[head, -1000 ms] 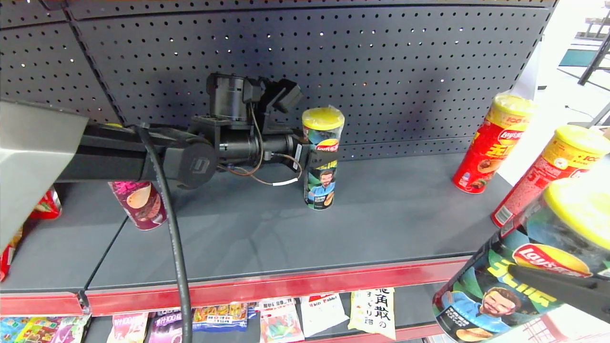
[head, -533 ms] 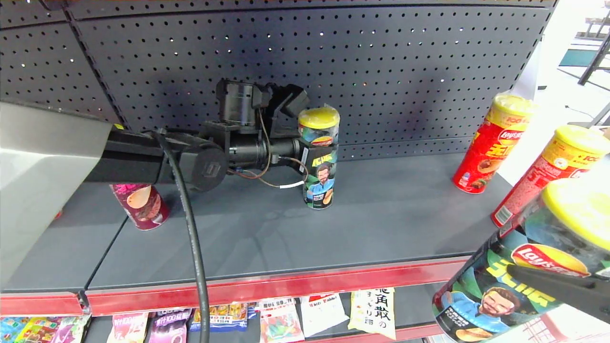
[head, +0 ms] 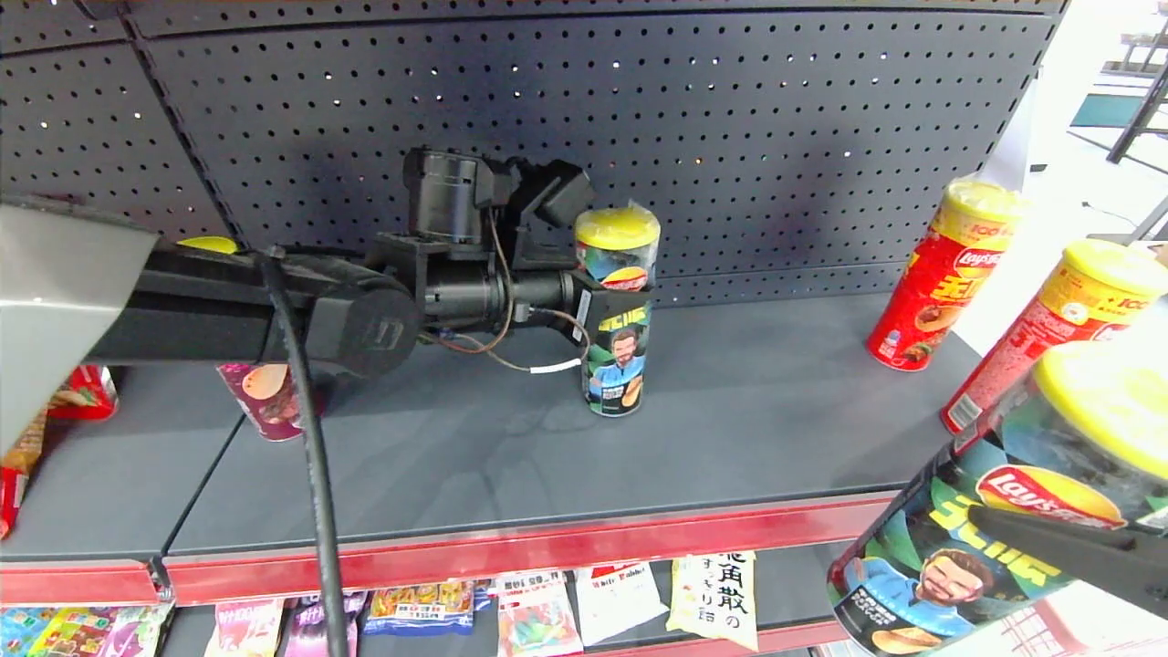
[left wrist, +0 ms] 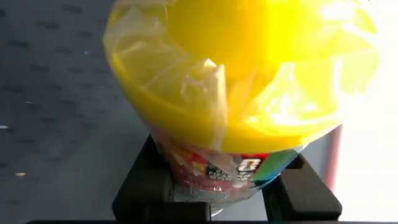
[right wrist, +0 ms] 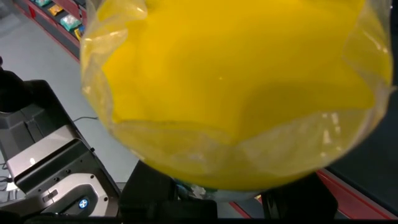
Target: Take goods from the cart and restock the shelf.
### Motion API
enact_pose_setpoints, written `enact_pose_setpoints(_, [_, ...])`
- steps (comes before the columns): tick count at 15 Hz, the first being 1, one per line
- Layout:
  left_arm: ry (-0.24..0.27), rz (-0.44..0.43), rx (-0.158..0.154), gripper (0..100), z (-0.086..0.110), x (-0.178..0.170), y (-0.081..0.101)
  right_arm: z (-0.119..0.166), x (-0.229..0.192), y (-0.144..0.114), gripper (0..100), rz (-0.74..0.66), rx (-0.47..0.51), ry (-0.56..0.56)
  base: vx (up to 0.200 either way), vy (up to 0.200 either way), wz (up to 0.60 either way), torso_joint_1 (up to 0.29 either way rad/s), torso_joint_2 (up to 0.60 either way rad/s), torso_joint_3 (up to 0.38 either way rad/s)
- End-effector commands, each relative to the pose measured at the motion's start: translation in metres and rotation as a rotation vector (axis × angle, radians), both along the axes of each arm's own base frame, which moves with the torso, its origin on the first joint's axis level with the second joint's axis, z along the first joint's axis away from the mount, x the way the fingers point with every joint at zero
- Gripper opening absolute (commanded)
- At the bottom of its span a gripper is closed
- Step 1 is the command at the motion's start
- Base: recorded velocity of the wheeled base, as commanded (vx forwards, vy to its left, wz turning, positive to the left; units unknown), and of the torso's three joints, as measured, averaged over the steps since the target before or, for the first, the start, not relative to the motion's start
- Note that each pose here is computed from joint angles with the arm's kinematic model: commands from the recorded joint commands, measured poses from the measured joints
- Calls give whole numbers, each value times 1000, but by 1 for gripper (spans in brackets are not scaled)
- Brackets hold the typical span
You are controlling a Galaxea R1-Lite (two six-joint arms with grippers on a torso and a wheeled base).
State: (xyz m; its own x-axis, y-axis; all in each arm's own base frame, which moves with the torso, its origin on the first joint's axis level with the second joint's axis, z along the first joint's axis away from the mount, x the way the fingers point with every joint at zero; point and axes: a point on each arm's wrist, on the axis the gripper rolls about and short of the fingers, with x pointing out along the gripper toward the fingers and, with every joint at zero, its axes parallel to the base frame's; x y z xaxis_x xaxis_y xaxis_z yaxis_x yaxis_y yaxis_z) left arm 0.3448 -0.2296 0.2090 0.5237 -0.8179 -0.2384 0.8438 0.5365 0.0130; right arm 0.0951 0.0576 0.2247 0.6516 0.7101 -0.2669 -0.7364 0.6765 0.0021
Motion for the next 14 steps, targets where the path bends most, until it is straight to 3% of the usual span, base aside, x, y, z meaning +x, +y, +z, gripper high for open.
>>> enact_pose_setpoints(1, [-3, -47, -12, 0, 15, -32, -1, 0, 1, 0, 0, 1, -1, 3, 0, 0, 0, 0, 0, 0])
enact_pose_setpoints(6, [47, -75, 26, 0, 4, -63, 3, -1, 1, 1, 0, 4, -1, 5, 0, 0, 0, 0, 0, 0])
enact_pose_setpoints(10, [72, -70, 49, 0, -5, -68, 9, -1, 1, 0, 0, 4, -2, 4, 0, 0, 0, 0, 0, 0])
enact_pose_setpoints(14, [50, -61, 37, 0, -13, -70, 10, 0, 0, 0, 0, 4, -1, 1, 0, 0, 0, 0, 0, 0])
